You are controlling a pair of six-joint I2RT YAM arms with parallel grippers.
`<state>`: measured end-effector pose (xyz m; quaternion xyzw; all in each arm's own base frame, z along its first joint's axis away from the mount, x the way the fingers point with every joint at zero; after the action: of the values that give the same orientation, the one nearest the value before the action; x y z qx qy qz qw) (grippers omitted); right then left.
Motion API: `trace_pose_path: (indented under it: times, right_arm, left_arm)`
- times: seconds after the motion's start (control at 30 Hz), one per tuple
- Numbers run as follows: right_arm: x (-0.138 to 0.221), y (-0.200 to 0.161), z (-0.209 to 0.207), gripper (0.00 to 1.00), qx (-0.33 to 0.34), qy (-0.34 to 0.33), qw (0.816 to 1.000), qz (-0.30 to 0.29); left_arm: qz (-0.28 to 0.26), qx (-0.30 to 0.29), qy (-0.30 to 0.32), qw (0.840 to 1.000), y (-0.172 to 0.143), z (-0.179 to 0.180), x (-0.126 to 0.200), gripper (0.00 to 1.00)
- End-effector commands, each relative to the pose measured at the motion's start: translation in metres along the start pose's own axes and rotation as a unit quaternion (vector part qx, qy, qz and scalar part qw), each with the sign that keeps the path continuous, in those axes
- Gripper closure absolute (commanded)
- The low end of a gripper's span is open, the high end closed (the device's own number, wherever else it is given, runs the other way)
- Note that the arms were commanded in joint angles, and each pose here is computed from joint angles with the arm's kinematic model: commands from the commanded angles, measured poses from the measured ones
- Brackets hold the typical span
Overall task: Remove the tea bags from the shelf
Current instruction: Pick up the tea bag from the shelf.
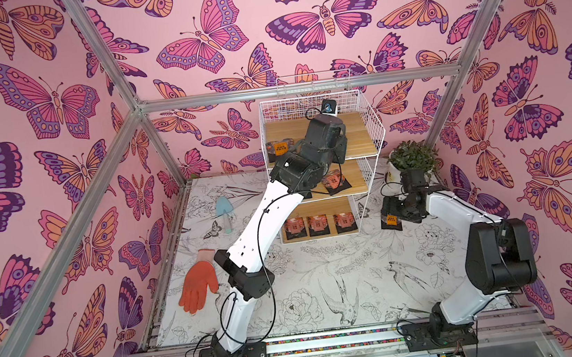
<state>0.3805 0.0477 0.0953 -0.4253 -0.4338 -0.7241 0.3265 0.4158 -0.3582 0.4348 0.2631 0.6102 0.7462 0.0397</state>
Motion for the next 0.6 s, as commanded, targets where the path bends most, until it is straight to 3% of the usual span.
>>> trace_pose_path:
  times: [0.0,0.57]
  right_arm:
    - [0.002,0.005,0.002,0.09,-0.003,0.006,1.000,-0.006]
    - [0.006,0.009,0.004,0.09,-0.003,0.006,1.000,-0.011]
  left_arm:
    - [0.153,-0.036,-0.037,0.987,-0.088,-0.025,-0.026,1.00]
    - [0.096,0.032,-0.112,0.989,-0.043,-0.029,0.009,1.00]
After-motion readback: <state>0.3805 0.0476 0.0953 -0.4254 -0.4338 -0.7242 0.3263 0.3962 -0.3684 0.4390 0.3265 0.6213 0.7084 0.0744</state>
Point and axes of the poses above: each gripper's point midway between its finger pads, its own x axis back along the fingers, its own z axis along the line the jaws close on, y = z × x, the point moved 1 cm from there along x, back along the fingers, and after that the axes turned 10 degrees about -x, right-handed, at the moved point
